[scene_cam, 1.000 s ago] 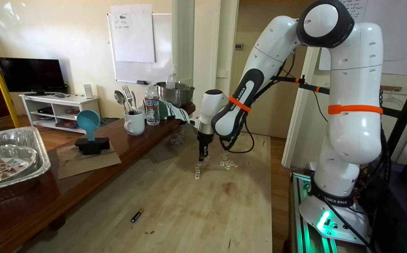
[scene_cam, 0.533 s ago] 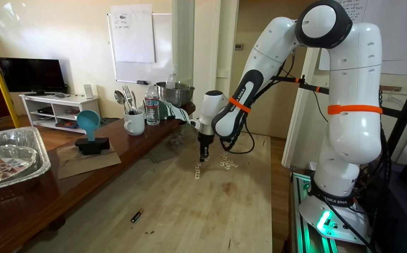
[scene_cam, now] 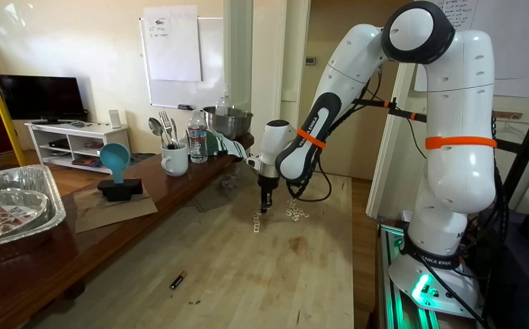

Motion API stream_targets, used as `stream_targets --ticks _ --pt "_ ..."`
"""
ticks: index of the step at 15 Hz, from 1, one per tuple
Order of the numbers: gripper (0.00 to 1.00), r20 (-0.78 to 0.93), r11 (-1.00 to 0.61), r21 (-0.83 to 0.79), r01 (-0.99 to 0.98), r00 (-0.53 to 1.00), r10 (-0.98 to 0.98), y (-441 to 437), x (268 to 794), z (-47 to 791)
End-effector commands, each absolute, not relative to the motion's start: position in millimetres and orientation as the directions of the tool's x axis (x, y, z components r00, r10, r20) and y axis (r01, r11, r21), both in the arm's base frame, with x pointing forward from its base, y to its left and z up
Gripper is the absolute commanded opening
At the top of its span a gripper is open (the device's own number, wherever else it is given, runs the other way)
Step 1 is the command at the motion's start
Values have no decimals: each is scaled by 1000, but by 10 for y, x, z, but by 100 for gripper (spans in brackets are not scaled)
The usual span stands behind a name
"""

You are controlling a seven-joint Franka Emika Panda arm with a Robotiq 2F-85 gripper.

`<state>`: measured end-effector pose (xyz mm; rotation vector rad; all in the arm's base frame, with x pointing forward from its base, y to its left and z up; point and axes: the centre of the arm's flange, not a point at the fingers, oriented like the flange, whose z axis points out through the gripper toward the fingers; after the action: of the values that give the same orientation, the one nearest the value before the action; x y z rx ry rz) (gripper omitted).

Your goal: Arrange the pieces of letters to form a word

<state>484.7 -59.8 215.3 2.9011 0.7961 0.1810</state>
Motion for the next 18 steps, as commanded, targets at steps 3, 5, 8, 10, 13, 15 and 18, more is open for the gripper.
stream_targets --ticks 3,5,8,10,13,15,18 --pt "0 91 -856 151 495 855 511 -622 4800 2065" --pt "0 88 -852 152 501 852 516 -606 4805 2061" --pt "0 85 -847 153 509 847 524 -591 4805 2065" --pt "0 86 -845 155 511 845 527 -579 4812 2080" --pt "0 81 -838 161 521 839 537 -550 4820 2096" --pt "0 76 -833 164 529 835 545 -534 4830 2093" --pt "0 71 -825 171 539 828 556 -517 4843 2097"
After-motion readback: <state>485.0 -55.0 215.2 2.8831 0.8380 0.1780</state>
